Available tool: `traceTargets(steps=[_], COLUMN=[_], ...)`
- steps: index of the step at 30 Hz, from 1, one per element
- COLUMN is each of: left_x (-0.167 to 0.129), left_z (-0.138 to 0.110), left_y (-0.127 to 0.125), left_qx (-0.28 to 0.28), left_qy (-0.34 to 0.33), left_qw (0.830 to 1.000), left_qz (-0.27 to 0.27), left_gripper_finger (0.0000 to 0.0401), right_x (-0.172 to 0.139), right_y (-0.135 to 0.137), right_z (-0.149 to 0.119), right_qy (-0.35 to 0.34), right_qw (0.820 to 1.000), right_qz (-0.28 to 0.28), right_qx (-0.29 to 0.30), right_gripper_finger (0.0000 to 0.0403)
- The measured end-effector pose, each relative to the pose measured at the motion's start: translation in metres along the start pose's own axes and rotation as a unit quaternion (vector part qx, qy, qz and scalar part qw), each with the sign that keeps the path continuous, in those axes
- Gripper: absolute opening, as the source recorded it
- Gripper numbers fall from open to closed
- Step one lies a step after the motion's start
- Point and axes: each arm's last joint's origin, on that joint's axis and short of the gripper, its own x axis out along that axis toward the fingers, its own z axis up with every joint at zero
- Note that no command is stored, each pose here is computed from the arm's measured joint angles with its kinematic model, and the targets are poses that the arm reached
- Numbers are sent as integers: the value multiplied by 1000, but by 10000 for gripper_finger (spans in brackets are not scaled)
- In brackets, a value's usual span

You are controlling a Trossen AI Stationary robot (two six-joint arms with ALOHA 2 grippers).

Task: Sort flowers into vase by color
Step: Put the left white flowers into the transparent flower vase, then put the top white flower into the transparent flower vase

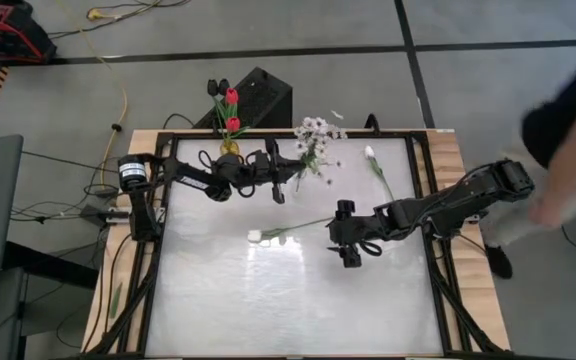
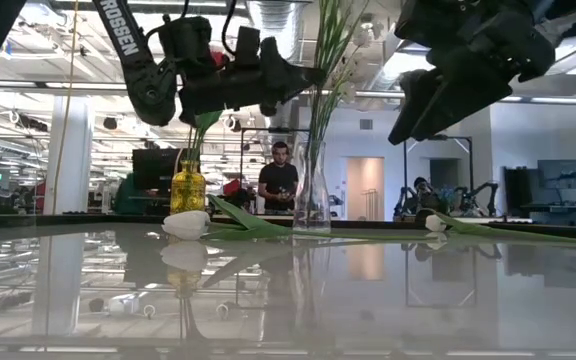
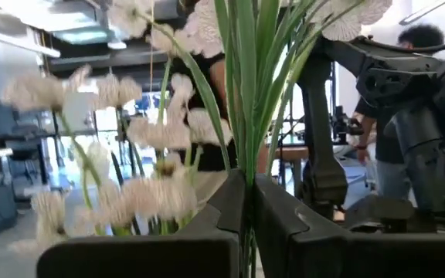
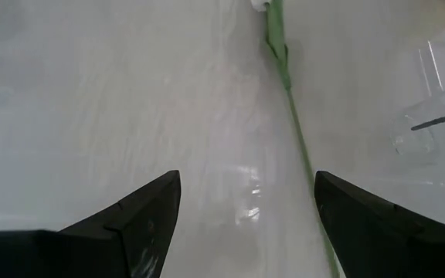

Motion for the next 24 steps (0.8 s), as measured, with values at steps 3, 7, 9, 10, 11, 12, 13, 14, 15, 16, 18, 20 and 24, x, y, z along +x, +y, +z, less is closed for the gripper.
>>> traceTargets(steps=[3, 7, 9, 10, 11, 12, 13, 14, 15, 16, 18, 20, 24], left_x=[-4, -8, -8, -8, -8, -8, -8, -8, -8, -9, -9, -9, -8], left_z=[-4, -7, -8, -8, -8, -8, -8, -9, -9, -9, -10, -10, -4], left_y=[-1, 0, -1, -1, -1, -1, -1, -1, -1, -1, -1, -1, -2], left_qx=[-9, -7, -7, -7, -8, -8, -8, -8, -7, -7, -8, -9, -11], left_qy=[9, 20, 22, 24, 25, 25, 26, 26, 28, 30, 33, 34, 41], left_qw=[1000, 1000, 1000, 999, 999, 999, 999, 999, 999, 999, 999, 999, 999], left_qz=[2, 20, 21, 22, 22, 21, 21, 21, 21, 22, 21, 18, 1], left_gripper_finger=[11, 31, 45, 52, 60, 68, 77, 86, 94, 103, 118, 131, 146], right_x=[0, 0, 0, 0, 0, 0, 0, 0, 0, 0, 0, 0, -1], right_y=[2, 2, 2, 2, 2, 2, 2, 2, 2, 2, 2, 2, 1], right_z=[0, 0, 0, 0, 0, 0, 0, 0, -1, -1, -2, -3, -7], right_qy=[0, -1, -1, -1, -1, 0, 0, 1, 2, 4, 9, 17, 36], right_qw=[1000, 1000, 1000, 1000, 1000, 1000, 1000, 1000, 1000, 1000, 1000, 1000, 999], right_qz=[6, 7, 8, 7, 8, 10, 10, 10, 11, 11, 12, 11, 10], right_qx=[-4, -6, -5, -5, -4, -2, 1, 3, 4, 5, 4, 2, -2], right_gripper_finger=[324, 324, 324, 324, 324, 324, 324, 324, 324, 324, 324, 324, 324])
